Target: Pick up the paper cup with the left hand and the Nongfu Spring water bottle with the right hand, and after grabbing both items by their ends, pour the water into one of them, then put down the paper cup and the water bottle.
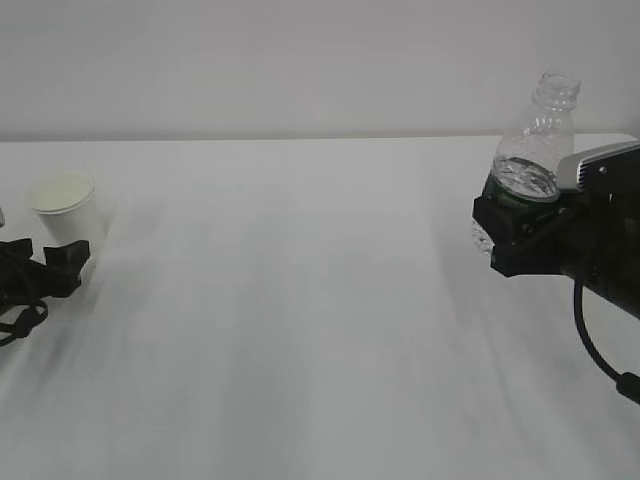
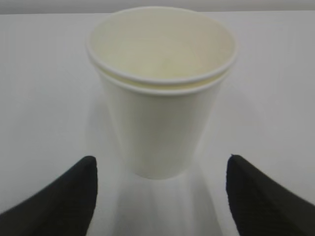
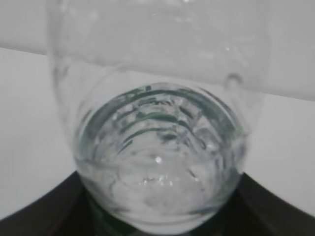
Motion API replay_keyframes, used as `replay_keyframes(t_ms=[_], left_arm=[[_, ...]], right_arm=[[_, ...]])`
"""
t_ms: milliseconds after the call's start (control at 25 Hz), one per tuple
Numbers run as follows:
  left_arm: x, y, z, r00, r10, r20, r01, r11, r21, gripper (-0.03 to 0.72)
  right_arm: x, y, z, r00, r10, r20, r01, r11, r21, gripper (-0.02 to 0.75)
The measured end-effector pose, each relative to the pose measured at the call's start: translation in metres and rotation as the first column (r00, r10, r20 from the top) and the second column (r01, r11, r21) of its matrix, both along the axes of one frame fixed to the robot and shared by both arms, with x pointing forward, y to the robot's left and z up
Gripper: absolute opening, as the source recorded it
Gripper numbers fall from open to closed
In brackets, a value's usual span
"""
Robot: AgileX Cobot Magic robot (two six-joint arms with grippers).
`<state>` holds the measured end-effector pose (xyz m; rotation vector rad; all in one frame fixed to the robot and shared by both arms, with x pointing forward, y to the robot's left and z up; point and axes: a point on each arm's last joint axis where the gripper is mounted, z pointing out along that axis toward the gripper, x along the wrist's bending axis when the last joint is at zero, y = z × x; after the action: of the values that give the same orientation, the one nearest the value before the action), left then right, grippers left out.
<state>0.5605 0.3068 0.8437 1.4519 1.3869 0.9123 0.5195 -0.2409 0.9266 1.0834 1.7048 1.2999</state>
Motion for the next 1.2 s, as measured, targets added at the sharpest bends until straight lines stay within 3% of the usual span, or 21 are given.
replay_keyframes(t_ms=[1200], left_arm=[[0.055, 0.002, -0.009, 0.996, -0.002, 0.093, 0.005, 1.0, -0.029, 0.587]], right_arm=[[0.0, 0.0, 0.0, 1.0, 0.001, -0.001, -0.001, 1.0, 0.001, 0.458]])
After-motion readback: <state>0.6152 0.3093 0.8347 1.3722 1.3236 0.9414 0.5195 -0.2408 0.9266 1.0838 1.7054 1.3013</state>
